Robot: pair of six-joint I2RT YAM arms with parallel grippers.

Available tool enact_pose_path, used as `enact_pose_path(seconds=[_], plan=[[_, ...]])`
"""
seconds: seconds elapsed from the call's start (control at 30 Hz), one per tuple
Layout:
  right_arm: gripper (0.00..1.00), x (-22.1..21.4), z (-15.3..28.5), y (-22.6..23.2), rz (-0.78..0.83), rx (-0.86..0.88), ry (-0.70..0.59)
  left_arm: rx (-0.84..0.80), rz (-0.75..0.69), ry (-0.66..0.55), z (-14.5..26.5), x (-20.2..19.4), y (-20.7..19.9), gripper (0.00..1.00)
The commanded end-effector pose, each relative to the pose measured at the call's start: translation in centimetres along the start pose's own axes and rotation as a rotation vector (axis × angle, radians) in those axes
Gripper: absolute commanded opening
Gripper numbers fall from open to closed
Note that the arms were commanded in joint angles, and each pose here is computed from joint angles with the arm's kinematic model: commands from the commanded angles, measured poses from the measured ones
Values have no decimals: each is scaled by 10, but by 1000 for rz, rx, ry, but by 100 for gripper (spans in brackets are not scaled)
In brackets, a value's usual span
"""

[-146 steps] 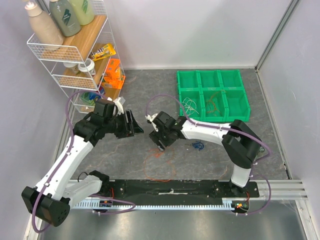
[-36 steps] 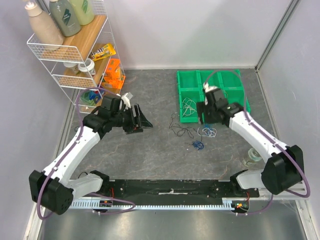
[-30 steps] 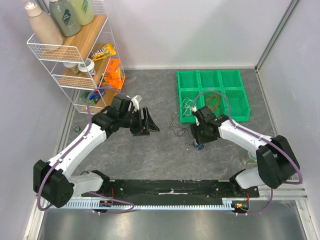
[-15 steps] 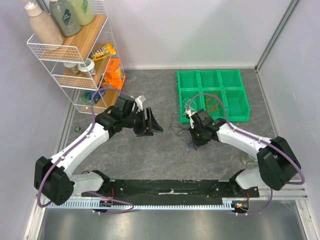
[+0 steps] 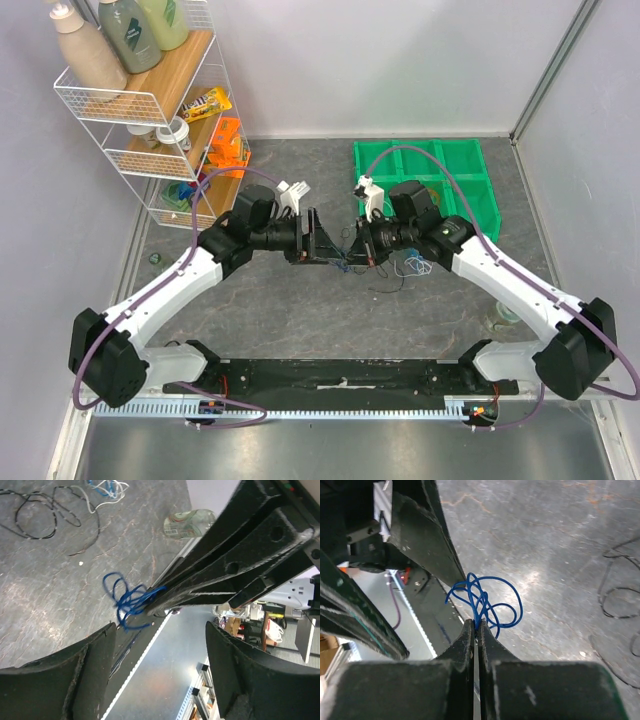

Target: Untangle the cables

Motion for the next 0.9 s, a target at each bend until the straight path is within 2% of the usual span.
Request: enact_pose_path(seconds=[0.0, 0.1, 0.17, 0.27, 0.33, 0.43, 0.47, 0.6, 0.73, 0.77, 0.87], plan=[[0, 16, 2, 42, 5, 185, 13, -98, -88, -50, 7, 11, -27, 73], [0, 20, 3, 48, 3, 214, 12, -62, -72, -31, 7, 4, -19, 54], [0, 20, 3, 49, -1, 215, 4, -12, -52, -14, 7, -1, -10, 49], [0, 24, 6, 48, -5, 196, -27, 47, -50, 5, 10, -7, 0, 51], [0, 25, 8, 50, -5, 204, -37, 99, -39, 17, 11, -11, 8, 62], [0, 25, 10, 55, -10, 225, -41, 120, -35, 38, 11, -15, 15, 65], [0, 25, 9, 55, -15, 232, -37, 129, -38, 40, 10, -15, 16, 61], [0, 27, 10, 54, -19, 217, -52, 240, -44, 21, 17, -6, 27, 29], [0, 39, 18, 40, -13, 89, -128, 368, -59, 8, 32, -6, 42, 5], [0, 42, 20, 37, -7, 58, -149, 384, -68, 0, 36, -7, 43, 2], [0, 50, 28, 33, 17, 4, -190, 422, -89, -48, 48, -7, 45, 2]])
Point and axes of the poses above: each gripper's point midway between its finger pads, its own z axis back along the fingers, its own y axis along the line the jaws close on, x = y × z, the point moved 1 cm from there along z, back along the fingers, and after that the axes turned 13 degrees about -z, right-handed, at the moved point
